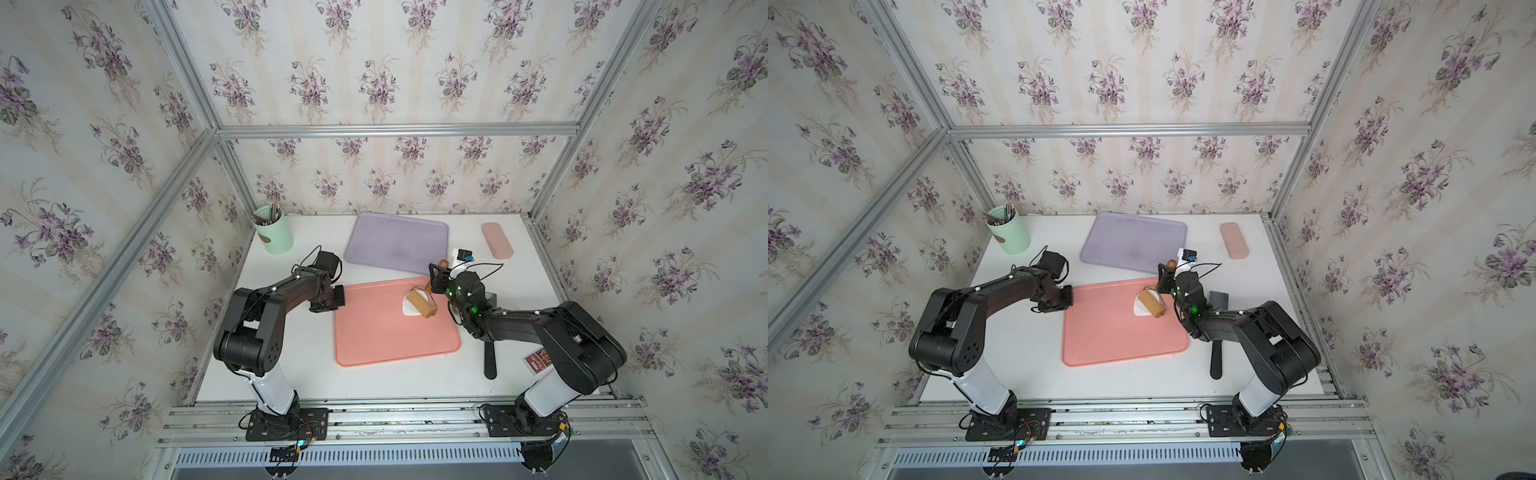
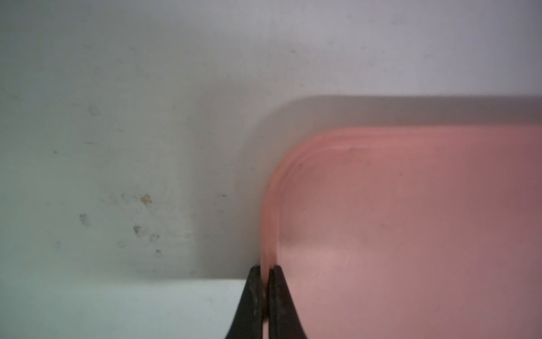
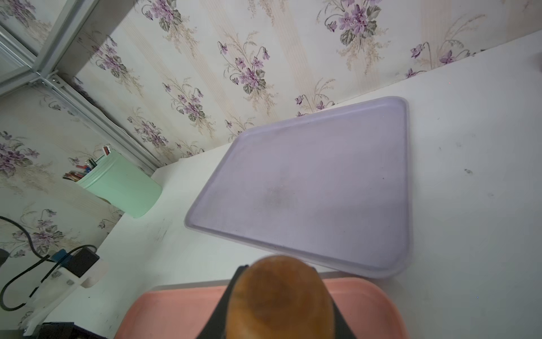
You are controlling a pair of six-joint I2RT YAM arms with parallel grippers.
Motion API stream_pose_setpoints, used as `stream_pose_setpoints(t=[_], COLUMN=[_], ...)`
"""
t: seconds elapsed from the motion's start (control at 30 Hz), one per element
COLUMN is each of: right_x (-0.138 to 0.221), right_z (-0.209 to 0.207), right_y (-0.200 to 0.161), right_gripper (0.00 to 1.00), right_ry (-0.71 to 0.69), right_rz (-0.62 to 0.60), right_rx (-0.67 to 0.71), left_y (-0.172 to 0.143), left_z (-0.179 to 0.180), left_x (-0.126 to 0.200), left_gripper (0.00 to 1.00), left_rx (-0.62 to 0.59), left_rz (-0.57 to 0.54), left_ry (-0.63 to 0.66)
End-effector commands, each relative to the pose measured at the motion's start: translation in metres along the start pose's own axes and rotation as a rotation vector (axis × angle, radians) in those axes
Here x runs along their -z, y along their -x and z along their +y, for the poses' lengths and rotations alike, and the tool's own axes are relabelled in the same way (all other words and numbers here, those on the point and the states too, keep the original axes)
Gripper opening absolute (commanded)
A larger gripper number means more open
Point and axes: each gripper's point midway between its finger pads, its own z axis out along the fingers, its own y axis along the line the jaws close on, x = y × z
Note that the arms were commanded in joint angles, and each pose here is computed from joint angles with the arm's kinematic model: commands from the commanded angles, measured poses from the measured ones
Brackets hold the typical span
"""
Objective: Roll out the dumpling wrappers from the dough
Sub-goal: Flatten out the dough on the work surface.
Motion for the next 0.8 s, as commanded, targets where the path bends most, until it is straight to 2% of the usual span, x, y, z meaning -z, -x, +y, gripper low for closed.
stream_pose_setpoints(t=[0.0,0.17,0.23,0.33,0.43,0.57,0.67,0.77], right_x=[0.002,0.004,0.004,0.006,0.014,0.021,0.014,0.005], right_z=[-0.010,0.011,0.020,0.028,0.040,0.031,0.023,0.014], right_y=[-0.029,-0.076,-0.083,-0.066,-0.026,0.014,0.015,0.000], right_gripper=[0.00,0.00,0.00,0.00,0.00,0.00,0.00,0.00], right_ry=[-0.030,0.010,0.032,0.056,0.109,0.094,0.061,0.047], right_rz=[0.048,0.126,0.133,0.099,0.043,-0.017,-0.004,0.016], right_rx=[0.067,0.097,0.069,0.012,-0.052,-0.051,-0.008,0.017], left_y=[-0.005,-0.005,-0.005,-0.006,-0.004,-0.003,-0.002,-0.002], left_z=[0.005,0.004,0.005,0.008,0.008,0.008,0.009,0.007], left_x=[-0.004,-0.003,-0.003,-0.003,-0.003,-0.003,-0.004,-0.005], left_gripper=[0.00,0.00,0.00,0.00,0.00,0.00,0.00,0.00], left_rx=[-0.014,-0.013,-0.009,-0.007,-0.012,-0.019,-0.018,-0.020], left_rz=[0.018,0.020,0.019,0.019,0.015,0.013,0.009,0.012], left_ry=[0.027,0.021,0.026,0.041,0.043,0.047,0.047,0.043])
